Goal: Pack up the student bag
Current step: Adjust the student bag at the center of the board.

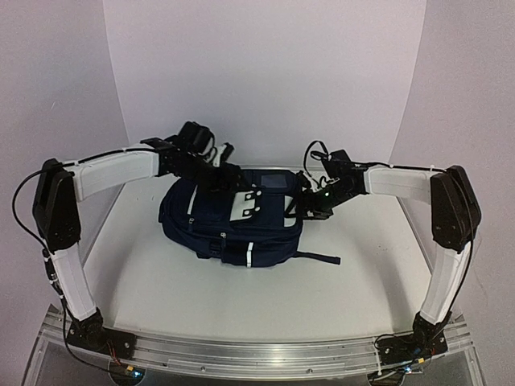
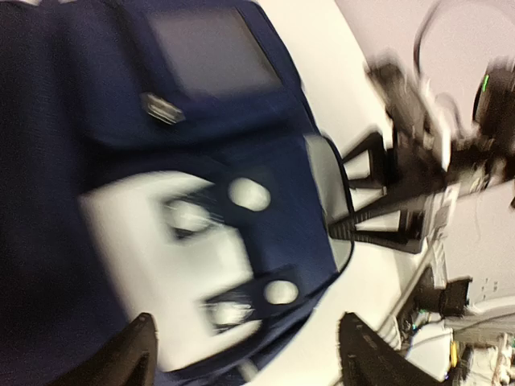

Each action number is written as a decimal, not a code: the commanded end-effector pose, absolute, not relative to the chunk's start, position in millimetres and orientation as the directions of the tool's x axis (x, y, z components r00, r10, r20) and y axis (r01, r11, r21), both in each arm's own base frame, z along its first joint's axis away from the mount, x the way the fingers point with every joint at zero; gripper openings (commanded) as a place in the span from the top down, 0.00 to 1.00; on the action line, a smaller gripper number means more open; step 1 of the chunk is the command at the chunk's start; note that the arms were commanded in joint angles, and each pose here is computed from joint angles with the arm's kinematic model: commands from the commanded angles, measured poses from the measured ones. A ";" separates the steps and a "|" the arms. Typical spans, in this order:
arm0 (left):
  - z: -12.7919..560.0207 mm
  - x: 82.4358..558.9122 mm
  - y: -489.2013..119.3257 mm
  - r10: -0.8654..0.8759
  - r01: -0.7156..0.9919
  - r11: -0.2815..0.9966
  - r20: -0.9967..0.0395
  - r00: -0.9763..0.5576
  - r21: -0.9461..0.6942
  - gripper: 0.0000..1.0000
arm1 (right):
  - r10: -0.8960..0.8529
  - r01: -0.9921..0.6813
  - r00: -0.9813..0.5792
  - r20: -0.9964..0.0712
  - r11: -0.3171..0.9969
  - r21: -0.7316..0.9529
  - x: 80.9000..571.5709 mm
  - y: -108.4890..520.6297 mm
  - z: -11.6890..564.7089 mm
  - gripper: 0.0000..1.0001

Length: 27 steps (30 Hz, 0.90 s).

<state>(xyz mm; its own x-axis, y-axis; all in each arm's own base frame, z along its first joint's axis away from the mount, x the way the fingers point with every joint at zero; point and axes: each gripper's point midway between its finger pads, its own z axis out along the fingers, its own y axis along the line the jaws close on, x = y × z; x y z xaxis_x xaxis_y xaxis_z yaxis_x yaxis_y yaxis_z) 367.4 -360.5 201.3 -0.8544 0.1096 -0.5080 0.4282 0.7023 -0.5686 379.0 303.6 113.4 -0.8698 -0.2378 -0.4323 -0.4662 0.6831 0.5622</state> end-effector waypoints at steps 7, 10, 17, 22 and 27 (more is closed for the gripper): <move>213.6 467.7 -175.4 -0.196 0.137 0.841 -0.531 -0.825 -0.523 0.08 | -0.350 -0.576 -0.810 -0.470 0.626 0.526 333.3 291.7 104.9 0.13; 198.3 480.1 -169.6 -0.209 0.112 0.845 -0.516 -0.831 -0.523 0.08 | -0.371 -0.588 -0.806 -0.461 0.593 0.551 320.4 292.7 103.0 0.13; 160.3 461.5 -222.7 -0.046 0.273 0.780 -0.486 -0.873 -0.564 0.26 | -0.371 -0.573 -0.817 -0.441 0.611 0.546 325.9 298.2 94.5 0.19; 145.7 404.8 -270.7 0.081 0.365 0.747 -0.469 -0.879 -0.556 0.39 | -0.311 -0.522 -0.838 -0.449 0.696 0.493 375.6 287.4 85.6 0.22; 153.1 324.8 -321.2 0.178 0.470 0.672 -0.491 -0.853 -0.572 0.45 | -0.231 -0.467 -0.834 -0.501 0.781 0.416 451.8 255.4 89.6 0.25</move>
<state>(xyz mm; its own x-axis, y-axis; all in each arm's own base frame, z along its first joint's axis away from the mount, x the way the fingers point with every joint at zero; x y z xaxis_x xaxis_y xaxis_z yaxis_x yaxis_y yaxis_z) 424.3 -243.0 140.0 -0.8493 -0.0103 -0.5279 0.2918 0.8240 -0.4857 363.7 278.1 70.4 -0.8784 -0.3305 -0.3454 -0.4735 0.7008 0.5336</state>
